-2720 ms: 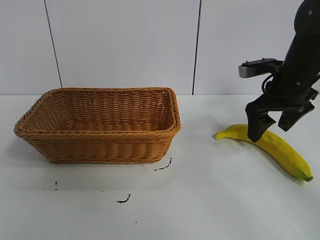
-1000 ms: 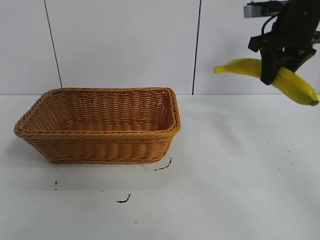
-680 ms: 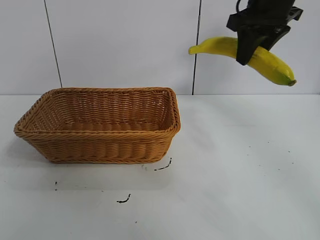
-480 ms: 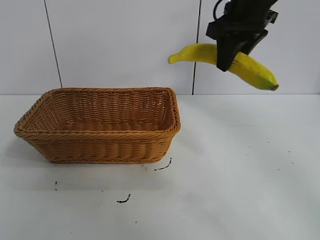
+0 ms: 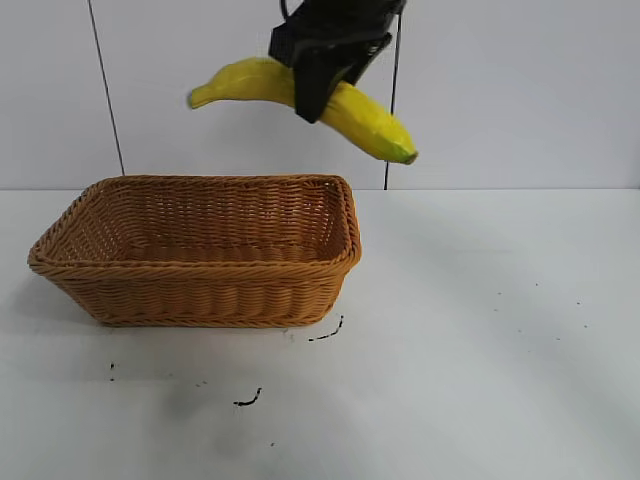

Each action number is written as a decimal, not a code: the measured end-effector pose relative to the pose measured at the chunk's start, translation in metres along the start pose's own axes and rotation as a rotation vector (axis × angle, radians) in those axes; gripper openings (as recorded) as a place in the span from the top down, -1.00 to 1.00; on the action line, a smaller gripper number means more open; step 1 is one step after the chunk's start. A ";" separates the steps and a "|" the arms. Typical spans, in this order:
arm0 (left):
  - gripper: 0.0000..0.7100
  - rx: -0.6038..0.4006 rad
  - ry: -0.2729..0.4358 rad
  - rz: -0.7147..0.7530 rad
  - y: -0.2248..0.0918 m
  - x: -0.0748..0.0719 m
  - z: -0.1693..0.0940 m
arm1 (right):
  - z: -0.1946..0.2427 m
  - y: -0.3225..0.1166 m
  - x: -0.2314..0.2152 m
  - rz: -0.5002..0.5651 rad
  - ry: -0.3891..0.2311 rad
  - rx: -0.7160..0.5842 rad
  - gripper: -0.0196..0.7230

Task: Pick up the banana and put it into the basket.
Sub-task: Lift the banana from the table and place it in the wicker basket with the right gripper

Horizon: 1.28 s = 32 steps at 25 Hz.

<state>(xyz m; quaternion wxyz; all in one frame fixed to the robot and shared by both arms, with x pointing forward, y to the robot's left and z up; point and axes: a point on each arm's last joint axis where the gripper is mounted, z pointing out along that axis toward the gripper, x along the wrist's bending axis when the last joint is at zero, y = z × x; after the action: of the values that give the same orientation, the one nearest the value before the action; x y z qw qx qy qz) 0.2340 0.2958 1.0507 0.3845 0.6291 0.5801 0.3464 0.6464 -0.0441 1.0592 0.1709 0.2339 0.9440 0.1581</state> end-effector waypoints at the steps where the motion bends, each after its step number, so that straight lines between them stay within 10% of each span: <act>1: -0.94 0.000 0.000 0.000 0.000 0.000 0.000 | 0.003 0.004 0.004 -0.026 -0.010 -0.013 0.13; 28: -0.94 0.000 0.000 0.000 0.000 0.000 0.000 | 0.150 0.012 0.042 -0.163 -0.043 -0.084 0.13; 32: -0.94 0.000 0.000 0.000 0.000 0.000 0.000 | 0.150 0.014 0.041 -0.160 -0.051 -0.104 -0.46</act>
<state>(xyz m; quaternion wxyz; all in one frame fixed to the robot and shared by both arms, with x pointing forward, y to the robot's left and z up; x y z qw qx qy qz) 0.2340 0.2958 1.0507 0.3845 0.6291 0.5801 0.3464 0.6767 0.0205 0.9205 0.2187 0.1526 0.9455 0.1870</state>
